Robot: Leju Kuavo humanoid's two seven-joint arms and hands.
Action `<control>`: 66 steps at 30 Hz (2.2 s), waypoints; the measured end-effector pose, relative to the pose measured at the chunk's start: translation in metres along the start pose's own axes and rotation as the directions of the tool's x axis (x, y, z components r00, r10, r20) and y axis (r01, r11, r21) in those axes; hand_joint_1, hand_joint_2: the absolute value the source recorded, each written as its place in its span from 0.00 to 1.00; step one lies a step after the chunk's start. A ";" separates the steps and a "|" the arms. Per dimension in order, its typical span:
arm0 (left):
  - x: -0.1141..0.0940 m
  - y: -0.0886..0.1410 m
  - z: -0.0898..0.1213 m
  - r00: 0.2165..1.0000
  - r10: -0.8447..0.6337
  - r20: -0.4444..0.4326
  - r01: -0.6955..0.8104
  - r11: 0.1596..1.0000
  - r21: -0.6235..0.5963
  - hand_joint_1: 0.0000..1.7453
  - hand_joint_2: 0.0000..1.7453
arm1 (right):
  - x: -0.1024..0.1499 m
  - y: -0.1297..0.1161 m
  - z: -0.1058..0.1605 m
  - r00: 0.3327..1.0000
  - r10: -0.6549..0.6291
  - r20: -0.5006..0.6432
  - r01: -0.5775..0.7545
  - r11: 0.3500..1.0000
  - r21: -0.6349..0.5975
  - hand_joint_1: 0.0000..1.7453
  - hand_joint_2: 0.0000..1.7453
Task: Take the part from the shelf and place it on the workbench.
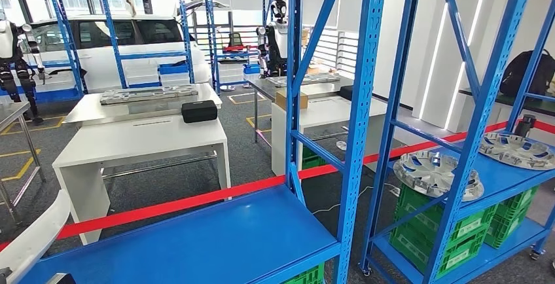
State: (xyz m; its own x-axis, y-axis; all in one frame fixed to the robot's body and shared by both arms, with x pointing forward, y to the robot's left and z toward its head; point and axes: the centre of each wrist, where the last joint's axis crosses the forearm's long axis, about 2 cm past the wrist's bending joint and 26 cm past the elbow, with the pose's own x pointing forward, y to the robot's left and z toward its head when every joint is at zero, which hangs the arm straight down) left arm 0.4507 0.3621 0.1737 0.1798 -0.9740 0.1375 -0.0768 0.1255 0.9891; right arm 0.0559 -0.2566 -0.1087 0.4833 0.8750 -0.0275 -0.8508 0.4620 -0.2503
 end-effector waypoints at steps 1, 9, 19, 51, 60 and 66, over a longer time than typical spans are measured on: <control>-0.001 -0.001 0.001 1.000 0.000 0.001 0.000 1.000 -0.001 1.00 1.00 | 0.000 0.000 0.000 1.000 0.000 0.000 0.000 1.000 -0.002 0.00 0.00; -0.007 -0.007 0.004 1.000 0.011 0.008 -0.011 0.999 -0.037 1.00 1.00 | 0.004 -0.005 0.000 1.000 0.006 0.005 -0.006 1.000 -0.015 0.00 0.00; -0.013 -0.015 0.009 0.999 0.037 0.000 -0.037 0.995 -0.088 1.00 1.00 | 0.006 -0.007 0.000 1.000 0.007 0.010 -0.007 1.000 -0.020 0.00 0.00; -0.009 0.000 0.000 0.998 0.011 0.058 -0.006 0.996 -0.094 1.00 1.00 | 0.012 -0.009 0.001 1.000 0.004 0.020 -0.003 1.000 -0.014 0.00 0.00; -0.009 -0.002 0.000 0.998 0.007 0.063 0.001 0.993 -0.118 1.00 1.00 | 0.015 -0.010 0.001 1.000 -0.001 0.020 0.001 1.000 -0.015 0.00 0.00; -0.011 -0.004 0.002 0.997 0.006 0.072 0.004 0.990 -0.137 1.00 1.00 | 0.015 -0.010 0.001 1.000 -0.002 0.020 0.002 1.000 -0.012 0.00 0.00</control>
State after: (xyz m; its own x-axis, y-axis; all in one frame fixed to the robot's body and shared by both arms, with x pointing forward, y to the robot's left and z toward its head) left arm 0.4475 0.3716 0.1682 0.1084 -0.9844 0.1389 0.0596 0.1459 0.9875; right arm 0.0718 -0.2482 -0.1057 0.4807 0.8769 -0.0077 -0.8472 0.4621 -0.2622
